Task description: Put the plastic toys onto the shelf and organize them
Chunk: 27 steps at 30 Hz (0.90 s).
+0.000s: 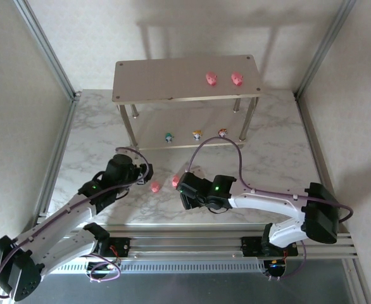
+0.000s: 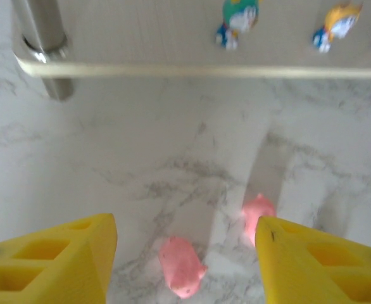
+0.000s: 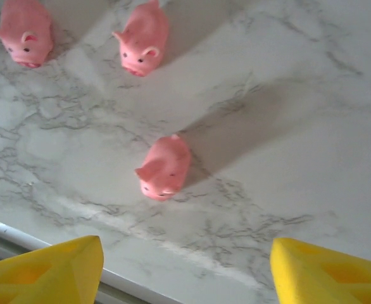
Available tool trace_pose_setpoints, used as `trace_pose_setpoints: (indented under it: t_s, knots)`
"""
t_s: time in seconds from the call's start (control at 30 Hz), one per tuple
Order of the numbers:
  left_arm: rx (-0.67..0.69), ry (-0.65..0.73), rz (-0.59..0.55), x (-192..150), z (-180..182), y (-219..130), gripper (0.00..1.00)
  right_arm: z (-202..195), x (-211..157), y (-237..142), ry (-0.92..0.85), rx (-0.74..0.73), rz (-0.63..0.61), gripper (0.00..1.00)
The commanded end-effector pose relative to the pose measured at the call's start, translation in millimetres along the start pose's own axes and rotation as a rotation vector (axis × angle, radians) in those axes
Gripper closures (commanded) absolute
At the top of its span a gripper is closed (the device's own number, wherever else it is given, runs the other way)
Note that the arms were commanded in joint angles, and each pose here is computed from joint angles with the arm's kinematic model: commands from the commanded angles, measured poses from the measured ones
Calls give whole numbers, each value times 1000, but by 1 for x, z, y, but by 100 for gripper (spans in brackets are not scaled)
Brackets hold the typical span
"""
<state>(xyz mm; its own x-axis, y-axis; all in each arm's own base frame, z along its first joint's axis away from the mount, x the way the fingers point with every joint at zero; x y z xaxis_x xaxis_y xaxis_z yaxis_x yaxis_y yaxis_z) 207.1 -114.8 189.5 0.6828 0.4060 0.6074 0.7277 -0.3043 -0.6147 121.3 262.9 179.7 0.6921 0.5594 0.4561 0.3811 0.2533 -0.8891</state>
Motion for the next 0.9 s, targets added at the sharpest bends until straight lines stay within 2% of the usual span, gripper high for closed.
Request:
trace_pose_setpoints:
  t_s: [0.0, 0.17, 0.3, 0.53, 0.7, 0.87]
  knots:
    - [19, -61, 15, -16, 3, 6, 40, 6, 2, 3, 94, 30, -29, 25]
    - [-13, -115, 50, -40, 2, 10, 38, -14, 0, -8, 120, 3, -60, 22]
    - [-15, -158, 77, -55, 2, 12, 38, -40, 1, -27, 166, -1, -137, 21]
    - [99, -144, 129, -77, 5, 21, 38, -70, 5, -60, 202, -32, -276, 19]
    - [179, -122, 129, -82, 8, 33, 38, -78, 9, -72, 198, -35, -327, 18]
    - [205, -107, 108, -80, 4, 40, 38, -83, 12, -79, 195, -35, -363, 18]
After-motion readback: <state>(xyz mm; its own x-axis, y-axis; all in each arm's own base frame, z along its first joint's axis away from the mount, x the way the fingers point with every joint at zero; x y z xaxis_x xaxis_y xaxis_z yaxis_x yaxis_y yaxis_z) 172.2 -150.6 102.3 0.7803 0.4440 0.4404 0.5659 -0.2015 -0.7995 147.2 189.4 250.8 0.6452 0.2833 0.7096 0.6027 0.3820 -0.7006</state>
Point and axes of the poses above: each hand's point on the last joint's axis, 136 mm out from that joint toward the fingers, its own y axis out along the fingers, its own z axis along the line the jaws close on, x = y × z, the point moved 8 cm from there along -y, back along the fingers, and after that the axes turned 15 degrees about -y, right-handed, at the moved point
